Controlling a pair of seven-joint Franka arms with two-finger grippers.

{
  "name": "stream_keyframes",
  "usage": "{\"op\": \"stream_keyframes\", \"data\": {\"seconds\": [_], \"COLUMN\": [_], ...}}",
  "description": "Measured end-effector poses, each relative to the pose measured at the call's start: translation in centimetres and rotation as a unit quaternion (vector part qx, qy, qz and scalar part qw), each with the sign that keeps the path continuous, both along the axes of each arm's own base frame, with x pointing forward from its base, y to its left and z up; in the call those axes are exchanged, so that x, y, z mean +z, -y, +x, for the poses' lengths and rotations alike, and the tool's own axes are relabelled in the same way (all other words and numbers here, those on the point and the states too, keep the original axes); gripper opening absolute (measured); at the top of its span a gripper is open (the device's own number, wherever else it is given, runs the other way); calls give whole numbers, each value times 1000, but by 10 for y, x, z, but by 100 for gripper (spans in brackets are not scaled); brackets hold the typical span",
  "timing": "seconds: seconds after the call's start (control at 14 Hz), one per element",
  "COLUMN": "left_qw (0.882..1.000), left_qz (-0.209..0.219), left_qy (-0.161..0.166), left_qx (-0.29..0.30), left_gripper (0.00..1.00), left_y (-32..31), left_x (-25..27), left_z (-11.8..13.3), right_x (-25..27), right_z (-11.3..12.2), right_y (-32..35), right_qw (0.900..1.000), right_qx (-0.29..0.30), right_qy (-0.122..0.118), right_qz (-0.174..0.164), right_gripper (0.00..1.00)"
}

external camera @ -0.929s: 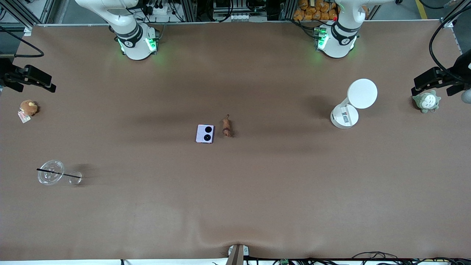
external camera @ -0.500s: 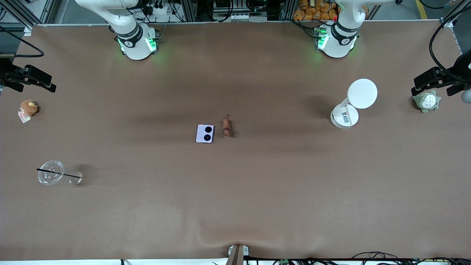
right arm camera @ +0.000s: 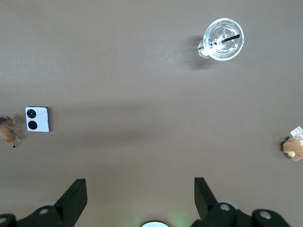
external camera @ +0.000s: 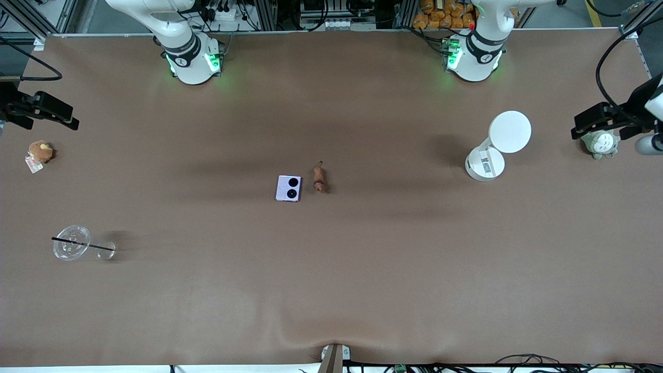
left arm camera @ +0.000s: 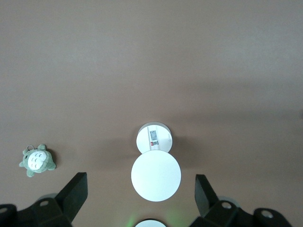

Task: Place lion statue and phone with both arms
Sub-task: 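Reach the left gripper to the lion while the right gripper reaches the phone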

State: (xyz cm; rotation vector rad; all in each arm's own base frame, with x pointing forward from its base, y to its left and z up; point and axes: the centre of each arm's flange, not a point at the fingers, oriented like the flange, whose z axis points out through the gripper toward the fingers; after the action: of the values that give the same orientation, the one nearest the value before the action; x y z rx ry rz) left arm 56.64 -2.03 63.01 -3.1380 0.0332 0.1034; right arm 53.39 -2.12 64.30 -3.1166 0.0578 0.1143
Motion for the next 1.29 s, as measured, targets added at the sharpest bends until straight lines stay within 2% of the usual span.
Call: {"op": "stream_keyframes", "data": {"seconds": [0.36, 0.57, 0.79, 1.07, 1.29], "left_qw": [999, 997, 996, 997, 998], "left_qz": [0, 3, 11, -3, -5], "left_qy": [-21, -32, -55, -52, -44], "left_qx": [-34, -67, -71, -63, -46], "left_gripper": [100, 100, 100, 100, 100], "left_y": [40, 91, 154, 240, 303], "left_x": [-21, -32, -64, -111, -144], "left_z": [7, 3, 3, 5, -5], "right_x": [-2, -4, -4, -4, -4], "right_z": [0, 0, 0, 0, 0], "right_y": [0, 0, 0, 0, 0], "right_qw": [1000, 1000, 1000, 1000, 1000], "right_qx": [0, 0, 0, 0, 0], "right_qy": [-2, -4, -4, -4, -4], "right_qz": [0, 0, 0, 0, 0], "right_gripper": [100, 100, 100, 100, 100]}}
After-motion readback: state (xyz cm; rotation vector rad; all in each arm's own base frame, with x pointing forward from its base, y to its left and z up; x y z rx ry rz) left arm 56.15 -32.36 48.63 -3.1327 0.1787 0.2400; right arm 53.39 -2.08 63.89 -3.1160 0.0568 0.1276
